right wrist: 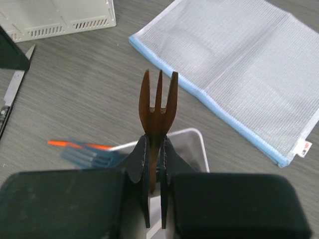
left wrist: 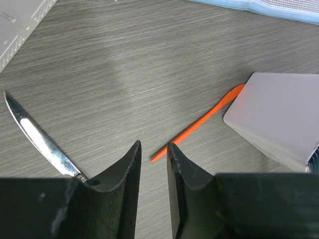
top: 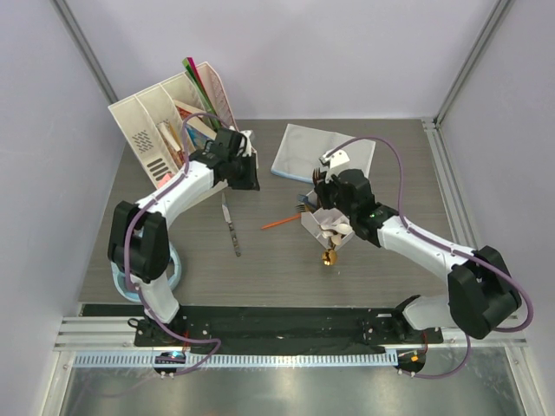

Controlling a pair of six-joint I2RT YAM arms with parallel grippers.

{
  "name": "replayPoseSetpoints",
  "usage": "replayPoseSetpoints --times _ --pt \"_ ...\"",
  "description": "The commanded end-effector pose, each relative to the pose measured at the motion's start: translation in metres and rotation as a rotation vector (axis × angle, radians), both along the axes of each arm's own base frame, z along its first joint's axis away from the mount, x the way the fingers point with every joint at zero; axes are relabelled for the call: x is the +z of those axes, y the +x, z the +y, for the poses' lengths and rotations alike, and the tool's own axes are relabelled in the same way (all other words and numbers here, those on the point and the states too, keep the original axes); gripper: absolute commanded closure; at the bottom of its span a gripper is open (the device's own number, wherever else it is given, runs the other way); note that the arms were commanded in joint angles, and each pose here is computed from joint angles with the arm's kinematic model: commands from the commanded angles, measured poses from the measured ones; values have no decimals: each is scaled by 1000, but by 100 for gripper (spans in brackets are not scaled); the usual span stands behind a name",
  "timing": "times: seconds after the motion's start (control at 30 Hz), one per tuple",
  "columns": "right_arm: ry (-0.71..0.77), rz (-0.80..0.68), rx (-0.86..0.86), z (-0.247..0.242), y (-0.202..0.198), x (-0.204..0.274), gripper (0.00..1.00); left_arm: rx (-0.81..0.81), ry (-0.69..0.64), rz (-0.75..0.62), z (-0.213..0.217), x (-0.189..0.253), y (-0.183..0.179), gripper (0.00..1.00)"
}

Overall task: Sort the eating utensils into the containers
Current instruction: Place the fork in the storage box, then pick up the knife at the center of the board.

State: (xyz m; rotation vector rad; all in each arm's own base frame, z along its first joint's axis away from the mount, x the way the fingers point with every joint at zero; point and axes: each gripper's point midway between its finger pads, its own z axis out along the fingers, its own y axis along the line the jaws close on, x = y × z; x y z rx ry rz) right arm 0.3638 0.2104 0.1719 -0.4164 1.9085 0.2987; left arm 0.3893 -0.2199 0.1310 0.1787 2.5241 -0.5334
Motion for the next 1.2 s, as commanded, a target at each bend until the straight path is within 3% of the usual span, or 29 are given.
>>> replayPoseSetpoints --times 0.0,0.2,0.23,0.3,0.33,0.4,0.43,0.67,0.7,0.77,0.97,1.17 --pt "70 -26 29 4 -15 4 99 -15 4 -49 -4 14 11 73" --pt "43 -26 48 2 -22 -6 97 -28 14 -40 -8 9 9 73" --pt "42 -20 54 2 -23 -7 86 -31 13 -45 -9 10 10 73" --pt "41 -11 56 2 -25 -10 76 -35 18 -45 -10 10 8 73" --pt "41 -7 55 2 -25 -12 63 -35 22 -43 -9 9 8 73" --pt "34 -1 46 1 -25 -15 51 -35 27 -42 -9 9 8 73" --pt "33 1 41 0 -24 -15 40 -37 25 -41 -10 9 7 73" --pt "35 -22 -26 -9 -17 11 35 -65 20 -32 -16 13 3 72" --pt "38 -30 -36 -10 -17 17 28 -81 19 -36 -19 13 2 72" --pt "52 -59 -56 -14 -15 39 25 -100 36 -24 -22 11 -3 72" --pt "86 -120 -88 -19 -12 99 27 -175 121 79 -28 -21 -19 72" --pt "83 -117 -166 -32 -8 129 26 -159 234 170 -12 -50 -29 73"
